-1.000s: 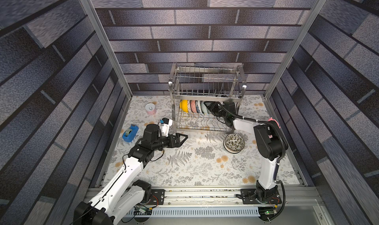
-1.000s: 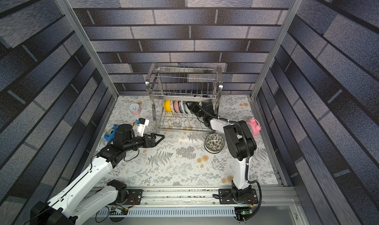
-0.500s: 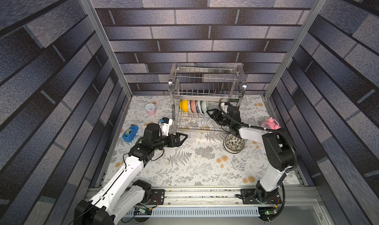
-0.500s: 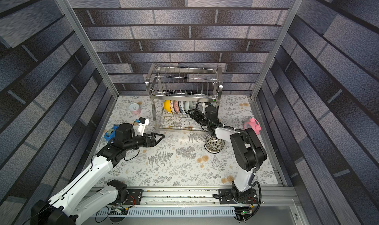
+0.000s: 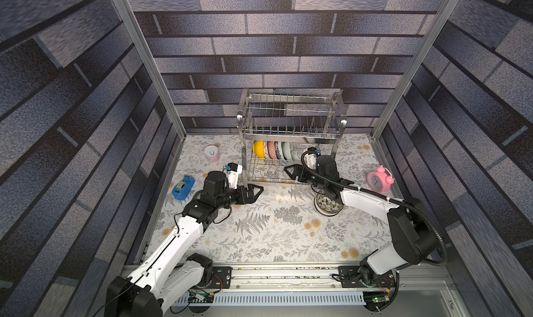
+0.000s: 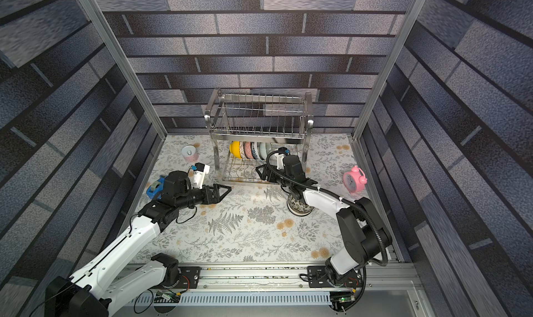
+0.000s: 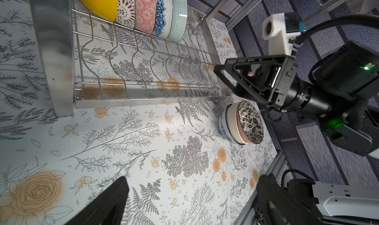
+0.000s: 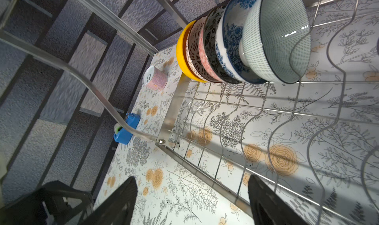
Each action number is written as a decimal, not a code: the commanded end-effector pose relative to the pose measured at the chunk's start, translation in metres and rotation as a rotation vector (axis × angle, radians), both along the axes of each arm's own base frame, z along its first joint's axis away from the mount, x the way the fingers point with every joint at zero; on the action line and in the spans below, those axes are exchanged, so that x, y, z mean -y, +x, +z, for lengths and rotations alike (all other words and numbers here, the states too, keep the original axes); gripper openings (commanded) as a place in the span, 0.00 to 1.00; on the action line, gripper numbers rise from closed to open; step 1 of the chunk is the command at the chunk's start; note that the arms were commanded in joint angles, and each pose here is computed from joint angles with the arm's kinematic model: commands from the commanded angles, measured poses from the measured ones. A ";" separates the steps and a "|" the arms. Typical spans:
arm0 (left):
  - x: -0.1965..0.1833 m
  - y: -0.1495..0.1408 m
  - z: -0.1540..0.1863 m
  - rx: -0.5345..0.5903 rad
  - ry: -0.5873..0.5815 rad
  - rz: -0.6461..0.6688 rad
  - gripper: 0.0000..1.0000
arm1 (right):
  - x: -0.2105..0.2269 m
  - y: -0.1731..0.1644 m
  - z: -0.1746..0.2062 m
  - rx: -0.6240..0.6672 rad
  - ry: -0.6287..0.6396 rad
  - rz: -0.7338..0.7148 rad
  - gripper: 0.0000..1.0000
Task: Load bowls into a dish rack
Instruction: Pick up the bowl from the stack of bowls.
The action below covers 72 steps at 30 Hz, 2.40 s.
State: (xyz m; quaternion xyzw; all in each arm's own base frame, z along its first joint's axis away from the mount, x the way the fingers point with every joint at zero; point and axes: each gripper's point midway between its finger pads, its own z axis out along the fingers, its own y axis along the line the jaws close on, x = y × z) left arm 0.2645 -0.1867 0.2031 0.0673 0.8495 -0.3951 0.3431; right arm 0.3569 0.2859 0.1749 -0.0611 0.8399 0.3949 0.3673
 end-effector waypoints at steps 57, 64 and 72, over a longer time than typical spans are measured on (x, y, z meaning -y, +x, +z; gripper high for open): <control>0.046 -0.005 -0.026 -0.035 0.017 -0.134 1.00 | 0.132 -0.138 -0.071 -0.233 -0.916 -0.040 0.46; 0.045 -0.007 -0.027 -0.035 0.020 -0.135 1.00 | 0.134 -0.138 -0.075 -0.239 -0.931 -0.045 0.40; 0.046 -0.007 -0.027 -0.034 0.021 -0.136 1.00 | 0.135 -0.138 -0.081 -0.245 -0.947 -0.045 0.33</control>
